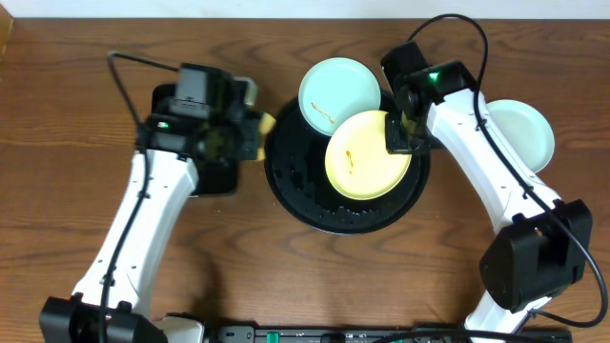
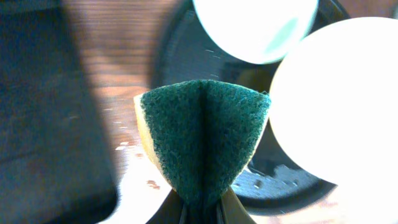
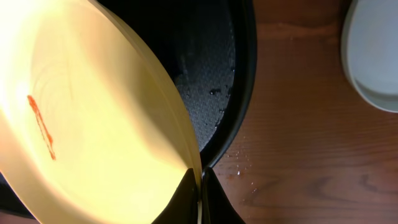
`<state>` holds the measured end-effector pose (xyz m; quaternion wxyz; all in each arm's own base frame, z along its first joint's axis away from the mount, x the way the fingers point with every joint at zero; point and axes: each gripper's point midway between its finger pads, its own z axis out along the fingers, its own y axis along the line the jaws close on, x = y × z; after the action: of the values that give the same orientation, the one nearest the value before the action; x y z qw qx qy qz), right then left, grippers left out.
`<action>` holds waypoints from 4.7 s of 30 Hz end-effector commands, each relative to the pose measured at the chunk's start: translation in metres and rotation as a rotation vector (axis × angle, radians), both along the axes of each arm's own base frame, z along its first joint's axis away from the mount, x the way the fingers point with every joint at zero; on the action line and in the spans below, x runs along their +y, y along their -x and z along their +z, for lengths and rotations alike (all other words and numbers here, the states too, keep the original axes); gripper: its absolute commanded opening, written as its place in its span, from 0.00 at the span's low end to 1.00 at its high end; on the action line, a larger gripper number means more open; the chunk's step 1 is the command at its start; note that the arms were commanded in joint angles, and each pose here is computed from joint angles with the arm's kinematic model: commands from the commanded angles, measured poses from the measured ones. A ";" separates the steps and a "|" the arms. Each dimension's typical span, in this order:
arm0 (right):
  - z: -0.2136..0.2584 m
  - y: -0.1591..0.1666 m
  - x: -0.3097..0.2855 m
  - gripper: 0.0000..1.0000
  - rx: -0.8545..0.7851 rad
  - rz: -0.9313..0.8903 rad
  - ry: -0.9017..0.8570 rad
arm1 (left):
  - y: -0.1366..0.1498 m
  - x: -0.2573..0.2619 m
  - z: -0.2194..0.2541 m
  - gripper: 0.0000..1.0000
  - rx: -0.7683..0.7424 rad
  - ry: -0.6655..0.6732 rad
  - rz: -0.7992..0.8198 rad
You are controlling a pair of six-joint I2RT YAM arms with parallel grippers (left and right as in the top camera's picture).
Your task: Clean dirty plates on tray and stack at the side
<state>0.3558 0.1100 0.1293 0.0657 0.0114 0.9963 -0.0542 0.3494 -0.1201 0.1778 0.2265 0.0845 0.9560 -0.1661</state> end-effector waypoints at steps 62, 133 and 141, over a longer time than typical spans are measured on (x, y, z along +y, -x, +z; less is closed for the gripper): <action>-0.085 0.052 0.007 0.01 0.159 0.001 -0.092 | 0.086 -0.153 -0.146 0.07 0.171 -0.106 -0.309; -0.085 0.053 0.011 0.01 0.169 0.031 -0.108 | 0.040 -0.150 -0.171 0.08 -0.071 -0.078 -0.137; -0.085 0.053 0.011 0.01 0.169 0.031 -0.108 | 0.034 -0.151 -0.168 0.08 -0.096 -0.074 -0.127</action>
<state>0.3055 0.1177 0.0397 -0.0208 0.0065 0.9997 -0.0091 0.3133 -0.2779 0.0203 0.2573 0.1644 0.9385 -0.1612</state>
